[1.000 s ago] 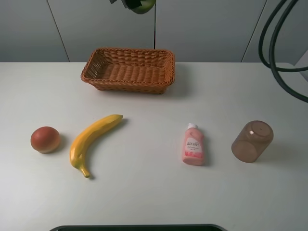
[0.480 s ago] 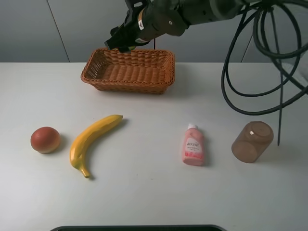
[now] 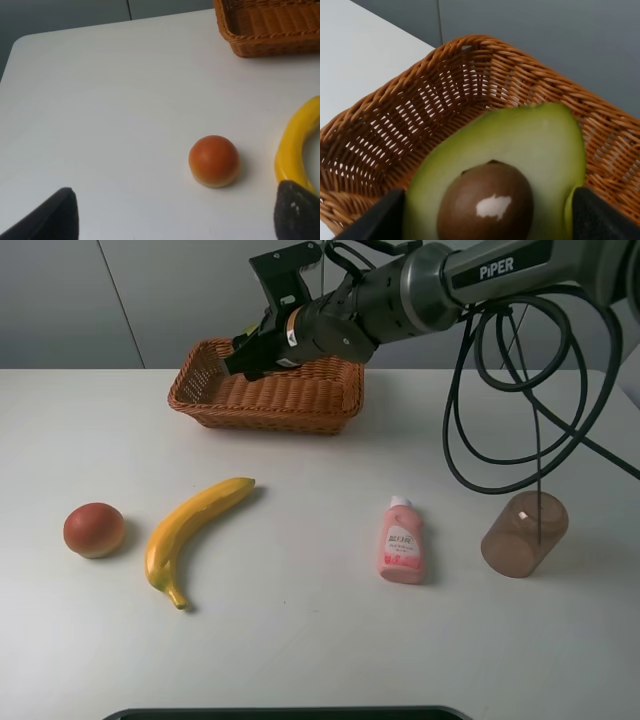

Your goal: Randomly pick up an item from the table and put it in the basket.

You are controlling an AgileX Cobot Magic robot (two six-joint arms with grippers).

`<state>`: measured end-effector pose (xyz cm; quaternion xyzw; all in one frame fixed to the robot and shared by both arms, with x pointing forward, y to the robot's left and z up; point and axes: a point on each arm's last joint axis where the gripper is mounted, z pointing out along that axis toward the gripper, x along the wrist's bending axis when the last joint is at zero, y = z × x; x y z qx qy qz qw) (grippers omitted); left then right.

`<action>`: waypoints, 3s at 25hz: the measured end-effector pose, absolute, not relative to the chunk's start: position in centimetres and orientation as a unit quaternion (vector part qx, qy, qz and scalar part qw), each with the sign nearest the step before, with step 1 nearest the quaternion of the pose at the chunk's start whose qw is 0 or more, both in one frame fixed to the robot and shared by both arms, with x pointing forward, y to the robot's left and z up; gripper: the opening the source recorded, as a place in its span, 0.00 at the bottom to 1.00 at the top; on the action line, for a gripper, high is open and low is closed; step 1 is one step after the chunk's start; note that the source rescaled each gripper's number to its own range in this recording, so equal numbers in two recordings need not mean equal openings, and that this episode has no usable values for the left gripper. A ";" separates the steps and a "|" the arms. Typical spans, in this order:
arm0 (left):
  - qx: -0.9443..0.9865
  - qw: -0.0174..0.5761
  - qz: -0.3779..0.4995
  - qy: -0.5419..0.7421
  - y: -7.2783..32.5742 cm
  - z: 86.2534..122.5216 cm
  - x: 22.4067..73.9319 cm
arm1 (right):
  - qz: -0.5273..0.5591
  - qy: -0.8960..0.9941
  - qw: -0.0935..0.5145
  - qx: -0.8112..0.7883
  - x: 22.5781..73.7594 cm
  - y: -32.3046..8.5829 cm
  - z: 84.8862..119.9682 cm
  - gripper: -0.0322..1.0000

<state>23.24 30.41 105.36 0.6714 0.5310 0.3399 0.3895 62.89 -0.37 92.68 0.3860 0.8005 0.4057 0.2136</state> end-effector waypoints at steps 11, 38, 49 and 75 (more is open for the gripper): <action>0.671 0.390 0.340 0.531 30.4 105.4 23.2 | 0.408 0.800 0.213 0.386 62.9 -0.3 92.7 0.13; 0.671 0.390 0.340 0.531 30.4 105.4 23.2 | 0.360 0.803 0.297 0.370 61.0 -4.1 103.6 0.79; 0.671 0.390 0.340 0.531 30.4 105.4 23.2 | 0.354 0.737 0.347 0.460 53.7 -17.3 119.6 0.79; 0.671 0.390 0.340 0.532 30.4 105.4 23.2 | 0.382 0.670 0.343 0.537 25.1 -30.9 118.1 0.79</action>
